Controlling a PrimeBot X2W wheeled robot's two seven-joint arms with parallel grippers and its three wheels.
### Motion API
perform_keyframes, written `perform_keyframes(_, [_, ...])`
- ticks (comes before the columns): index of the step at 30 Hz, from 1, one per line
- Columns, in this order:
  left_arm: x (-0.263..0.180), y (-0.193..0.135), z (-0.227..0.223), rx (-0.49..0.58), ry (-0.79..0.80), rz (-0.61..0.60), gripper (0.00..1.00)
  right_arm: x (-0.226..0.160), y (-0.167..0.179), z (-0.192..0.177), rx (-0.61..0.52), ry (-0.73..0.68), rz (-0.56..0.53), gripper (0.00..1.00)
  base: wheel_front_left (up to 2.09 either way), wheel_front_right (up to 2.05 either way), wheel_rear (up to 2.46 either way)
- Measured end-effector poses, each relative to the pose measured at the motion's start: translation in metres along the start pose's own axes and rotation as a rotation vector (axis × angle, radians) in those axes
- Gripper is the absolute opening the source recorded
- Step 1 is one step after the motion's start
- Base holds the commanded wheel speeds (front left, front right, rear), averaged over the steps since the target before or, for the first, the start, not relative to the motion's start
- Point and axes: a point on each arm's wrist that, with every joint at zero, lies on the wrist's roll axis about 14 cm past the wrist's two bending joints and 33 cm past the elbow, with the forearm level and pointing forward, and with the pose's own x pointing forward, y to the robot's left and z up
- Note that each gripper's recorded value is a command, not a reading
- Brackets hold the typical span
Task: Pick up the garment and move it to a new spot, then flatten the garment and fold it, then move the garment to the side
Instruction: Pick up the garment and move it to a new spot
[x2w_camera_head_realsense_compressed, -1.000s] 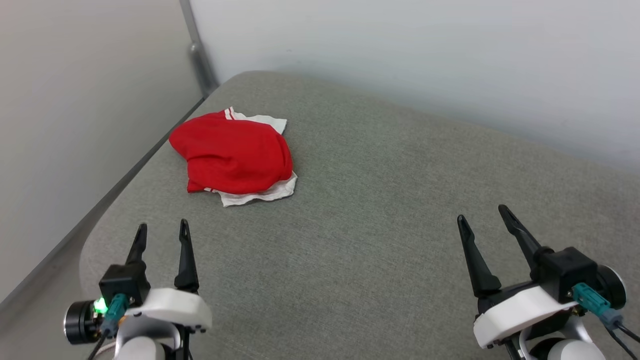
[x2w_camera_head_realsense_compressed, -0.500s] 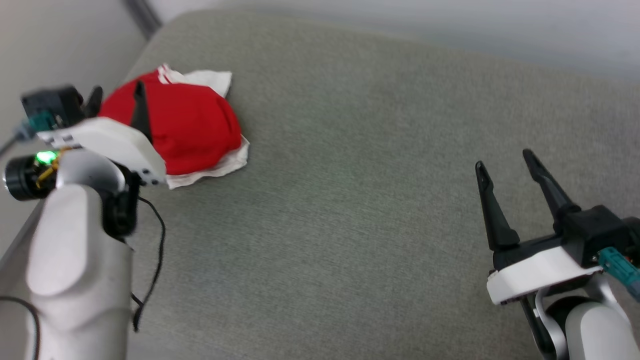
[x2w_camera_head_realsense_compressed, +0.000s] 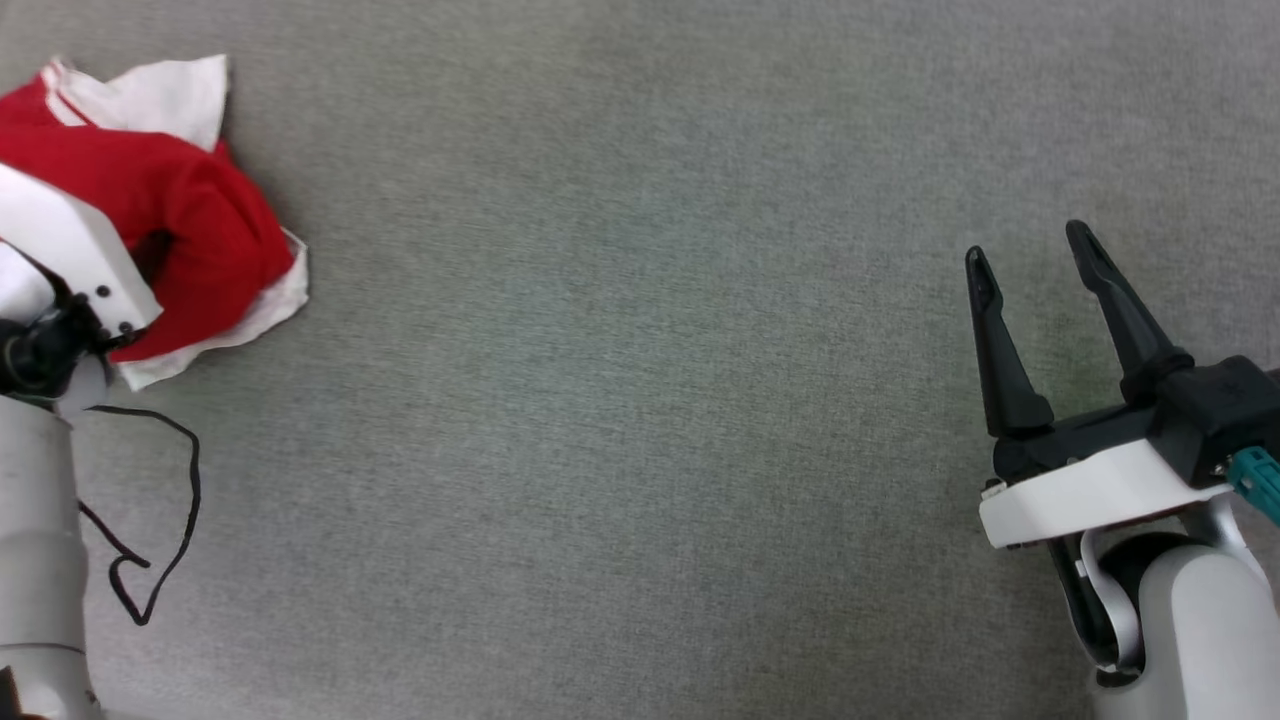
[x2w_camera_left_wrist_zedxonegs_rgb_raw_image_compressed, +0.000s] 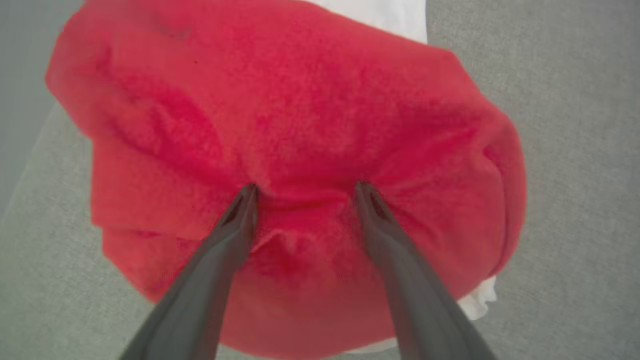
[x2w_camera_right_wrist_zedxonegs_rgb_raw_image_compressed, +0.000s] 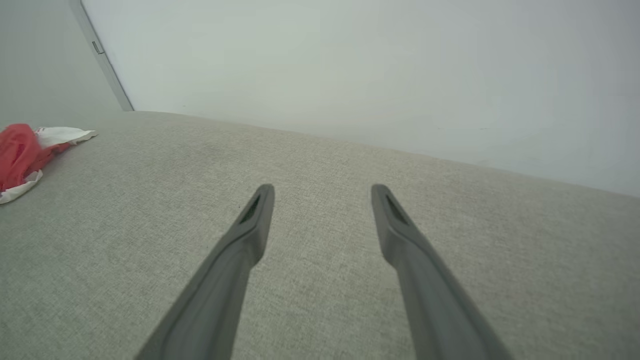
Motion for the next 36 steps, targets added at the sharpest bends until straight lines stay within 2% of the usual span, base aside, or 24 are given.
perform_keyframes(4, [0.019, -0.002, -0.022, -0.046, 0.112, -0.013, 1.00, 0.002, -0.009, -0.014, 0.008, 0.027, -0.019, 1.00, 0.00, 0.00, 0.00])
perform_keyframes(11, [0.032, 0.001, -0.036, -0.071, 0.198, 0.022, 1.00, 0.003, -0.016, -0.025, 0.014, 0.049, -0.032, 1.00, 0.00, 0.00, 0.00])
perform_keyframes(12, [0.032, 0.001, -0.037, -0.072, 0.212, 0.024, 0.34, 0.004, -0.017, -0.024, 0.013, 0.046, -0.032, 1.00, 0.00, 0.00, 0.00])
perform_keyframes(13, [0.031, 0.001, -0.037, -0.063, 0.216, 0.025, 0.00, 0.005, -0.017, -0.022, 0.011, 0.042, -0.031, 1.00, 0.00, 0.00, 0.00])
perform_keyframes(22, [0.010, 0.006, -0.011, -0.003, 0.018, 0.044, 0.00, -0.001, -0.006, -0.004, 0.018, 0.011, -0.012, 1.00, 0.00, 0.00, 0.00])
perform_keyframes(28, [-0.035, 0.012, 0.062, 0.083, -0.333, 0.069, 0.00, -0.012, 0.004, 0.021, 0.005, -0.040, 0.001, 1.00, 0.00, 0.00, 0.00])
perform_keyframes(36, [-0.109, -0.009, 0.127, 0.134, -0.709, 0.013, 0.00, -0.037, 0.006, 0.058, -0.004, -0.116, -0.021, 1.00, 0.00, 0.00, 0.00])
